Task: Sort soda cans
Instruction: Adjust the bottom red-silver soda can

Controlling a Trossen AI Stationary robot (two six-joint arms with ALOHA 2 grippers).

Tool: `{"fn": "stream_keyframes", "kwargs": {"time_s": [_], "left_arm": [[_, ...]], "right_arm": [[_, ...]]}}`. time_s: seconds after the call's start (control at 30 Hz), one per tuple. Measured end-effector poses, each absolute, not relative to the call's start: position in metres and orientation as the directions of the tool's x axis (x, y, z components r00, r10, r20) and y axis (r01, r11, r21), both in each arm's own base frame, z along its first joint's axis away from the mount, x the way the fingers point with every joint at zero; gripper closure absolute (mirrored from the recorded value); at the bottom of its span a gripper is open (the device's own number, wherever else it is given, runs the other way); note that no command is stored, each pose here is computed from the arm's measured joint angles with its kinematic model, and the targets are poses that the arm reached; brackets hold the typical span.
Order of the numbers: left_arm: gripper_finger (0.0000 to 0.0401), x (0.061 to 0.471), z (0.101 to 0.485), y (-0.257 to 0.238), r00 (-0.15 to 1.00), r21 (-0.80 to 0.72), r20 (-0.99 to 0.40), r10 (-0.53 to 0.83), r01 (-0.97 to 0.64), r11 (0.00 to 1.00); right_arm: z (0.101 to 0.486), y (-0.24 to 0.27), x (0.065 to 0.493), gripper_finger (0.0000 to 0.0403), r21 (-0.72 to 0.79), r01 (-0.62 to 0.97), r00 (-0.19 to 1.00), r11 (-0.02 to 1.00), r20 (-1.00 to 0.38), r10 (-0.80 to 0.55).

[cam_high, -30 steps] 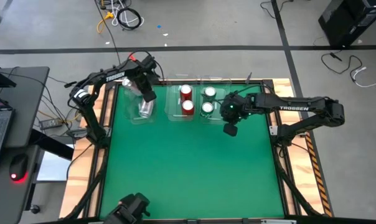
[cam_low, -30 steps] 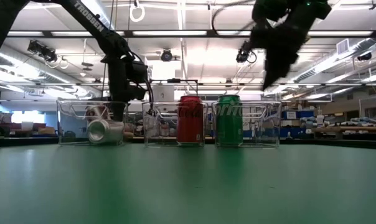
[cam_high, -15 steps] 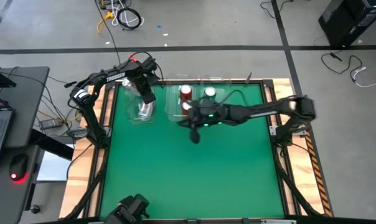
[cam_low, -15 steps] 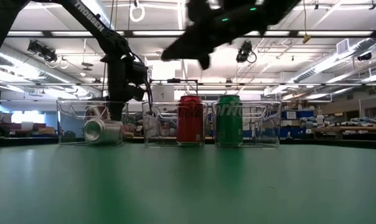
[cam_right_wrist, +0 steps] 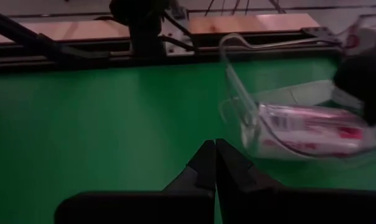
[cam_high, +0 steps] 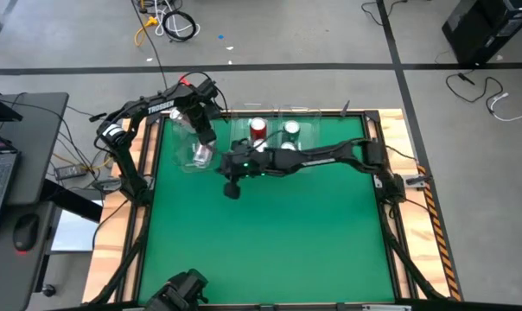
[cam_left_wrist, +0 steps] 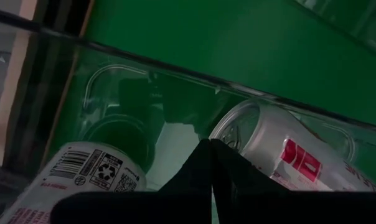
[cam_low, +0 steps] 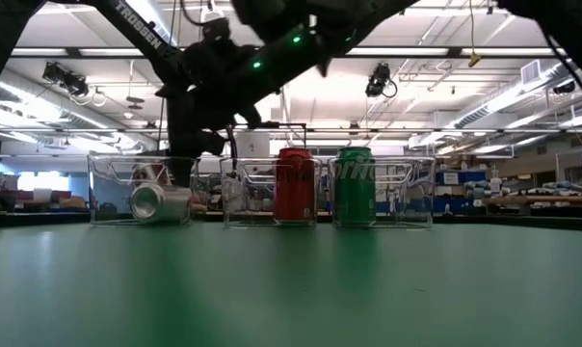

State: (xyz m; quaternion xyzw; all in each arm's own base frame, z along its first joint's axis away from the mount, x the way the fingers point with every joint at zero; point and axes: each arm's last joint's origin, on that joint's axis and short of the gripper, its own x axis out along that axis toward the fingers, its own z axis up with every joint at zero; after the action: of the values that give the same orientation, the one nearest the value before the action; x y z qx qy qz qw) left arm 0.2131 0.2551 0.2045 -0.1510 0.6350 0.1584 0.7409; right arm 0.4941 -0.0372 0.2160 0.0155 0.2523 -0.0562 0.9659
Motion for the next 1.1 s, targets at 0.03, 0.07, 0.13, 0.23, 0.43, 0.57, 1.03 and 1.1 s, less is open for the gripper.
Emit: {"fn": "stream_keyframes", "kwargs": {"time_s": [0.03, 0.07, 0.13, 0.23, 0.43, 0.57, 1.03, 1.1], "left_arm": [[0.0401, 0.213, 0.205, 0.255, 0.144, -0.022, -0.989, 0.043, -0.426, 0.904], [0.0401, 0.213, 0.205, 0.255, 0.143, -0.023, -0.989, 0.043, -0.426, 0.904], [0.0401, 0.213, 0.204, 0.255, 0.142, -0.023, -0.989, 0.041, -0.427, 0.904], [0.0401, 0.213, 0.204, 0.255, 0.141, -0.024, -0.989, 0.041, -0.427, 0.904], [0.0401, 0.212, 0.204, 0.255, 0.138, -0.026, -0.99, 0.037, -0.428, 0.904], [0.0401, 0.211, 0.204, 0.253, 0.126, -0.037, -0.992, 0.018, -0.424, 0.905], [0.0401, 0.205, 0.221, 0.241, 0.134, -0.057, -0.991, 0.0, -0.417, 0.907], [0.0401, 0.203, 0.231, 0.237, 0.157, -0.047, -0.987, 0.021, -0.418, 0.907]], "right_arm": [[0.212, -0.038, 0.499, 0.0403, 0.001, 0.116, 0.864, 0.993, -0.494, -0.101], [0.208, -0.038, 0.504, 0.0403, 0.001, 0.116, 0.864, 0.993, -0.493, -0.101], [0.199, -0.041, 0.513, 0.0403, -0.001, 0.123, 0.861, 0.992, -0.497, -0.107], [0.187, -0.046, 0.525, 0.0403, -0.023, 0.153, 0.855, 0.988, -0.499, -0.144], [0.169, -0.061, 0.543, 0.0403, -0.037, 0.186, 0.846, 0.982, -0.503, -0.179], [0.16, -0.072, 0.547, 0.0403, -0.03, 0.235, 0.827, 0.971, -0.52, -0.216], [0.16, -0.081, 0.546, 0.0403, -0.009, 0.248, 0.824, 0.969, -0.524, -0.216], [0.16, -0.083, 0.545, 0.0403, -0.013, 0.256, 0.821, 0.967, -0.524, -0.225]]}}
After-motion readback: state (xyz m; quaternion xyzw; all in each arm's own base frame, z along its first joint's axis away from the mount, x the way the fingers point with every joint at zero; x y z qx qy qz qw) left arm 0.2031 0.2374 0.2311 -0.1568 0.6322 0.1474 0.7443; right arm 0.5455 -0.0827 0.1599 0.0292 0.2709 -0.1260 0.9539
